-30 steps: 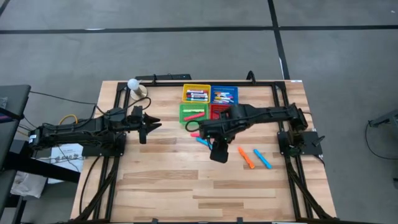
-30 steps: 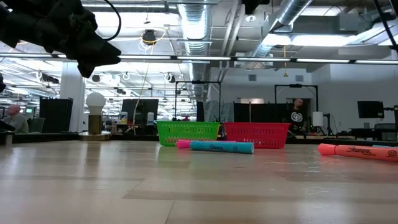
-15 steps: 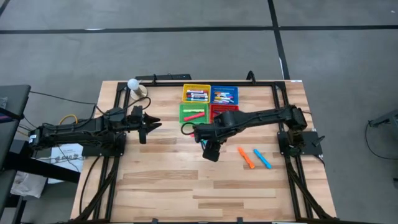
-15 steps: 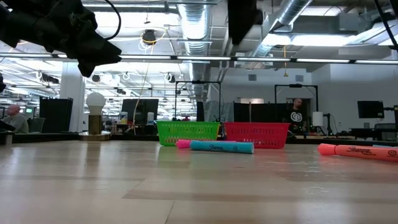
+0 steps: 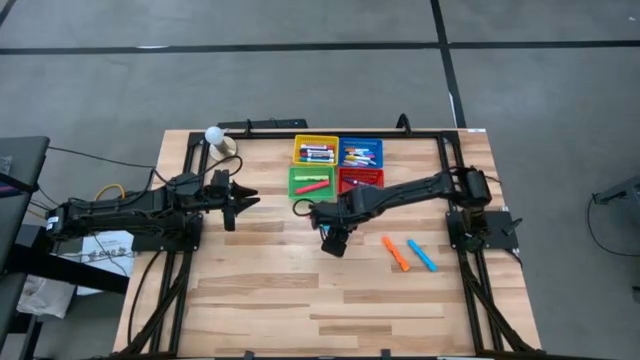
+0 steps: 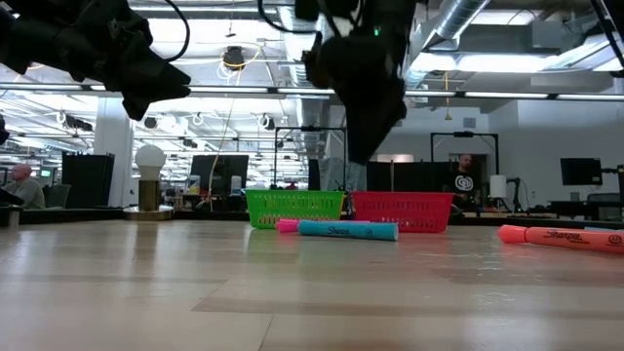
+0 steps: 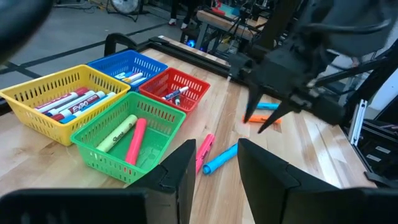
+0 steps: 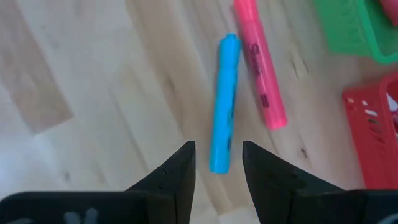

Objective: Pick & Place Markers
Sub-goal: Put the top large blue highlighter pen into the green bin

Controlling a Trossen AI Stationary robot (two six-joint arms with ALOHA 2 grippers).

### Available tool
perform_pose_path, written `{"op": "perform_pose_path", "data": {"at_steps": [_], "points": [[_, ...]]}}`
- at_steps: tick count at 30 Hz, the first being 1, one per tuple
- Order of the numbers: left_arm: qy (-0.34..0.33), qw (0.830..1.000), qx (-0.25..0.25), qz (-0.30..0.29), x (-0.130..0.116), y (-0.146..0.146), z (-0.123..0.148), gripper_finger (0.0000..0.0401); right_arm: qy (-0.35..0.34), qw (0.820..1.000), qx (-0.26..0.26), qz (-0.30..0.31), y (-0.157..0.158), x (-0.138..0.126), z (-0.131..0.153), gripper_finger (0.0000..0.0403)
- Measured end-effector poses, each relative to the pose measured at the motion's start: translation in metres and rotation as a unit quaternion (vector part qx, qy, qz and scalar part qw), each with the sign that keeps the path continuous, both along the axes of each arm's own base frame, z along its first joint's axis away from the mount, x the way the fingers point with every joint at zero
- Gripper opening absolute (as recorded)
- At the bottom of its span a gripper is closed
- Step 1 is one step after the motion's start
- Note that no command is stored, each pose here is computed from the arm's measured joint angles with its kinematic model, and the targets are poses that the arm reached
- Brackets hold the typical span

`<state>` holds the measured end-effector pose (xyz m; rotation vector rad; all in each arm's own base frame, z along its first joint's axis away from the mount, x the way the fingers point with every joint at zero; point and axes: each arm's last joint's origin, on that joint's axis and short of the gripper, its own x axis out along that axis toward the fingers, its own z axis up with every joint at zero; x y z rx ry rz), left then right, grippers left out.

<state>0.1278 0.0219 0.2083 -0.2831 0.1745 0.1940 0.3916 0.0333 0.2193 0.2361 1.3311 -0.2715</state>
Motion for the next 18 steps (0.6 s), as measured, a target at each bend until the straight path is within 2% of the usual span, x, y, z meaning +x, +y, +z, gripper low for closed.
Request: {"op": "perform_pose_path", "data": {"at_steps": [10,18], "points": [[0.0,1.0,0.001,0.0,0.0,0.0,0.0,0.0117,0.003,1.0,0.022,0.008,-0.008,-0.007,-0.035,0.0123],[0.01,0.998,0.058,-0.012,0.0,0.0,0.0,0.0117,-0.005,0.999,0.034,0.012,-0.009,-0.007,-0.041,0.0123]]}}
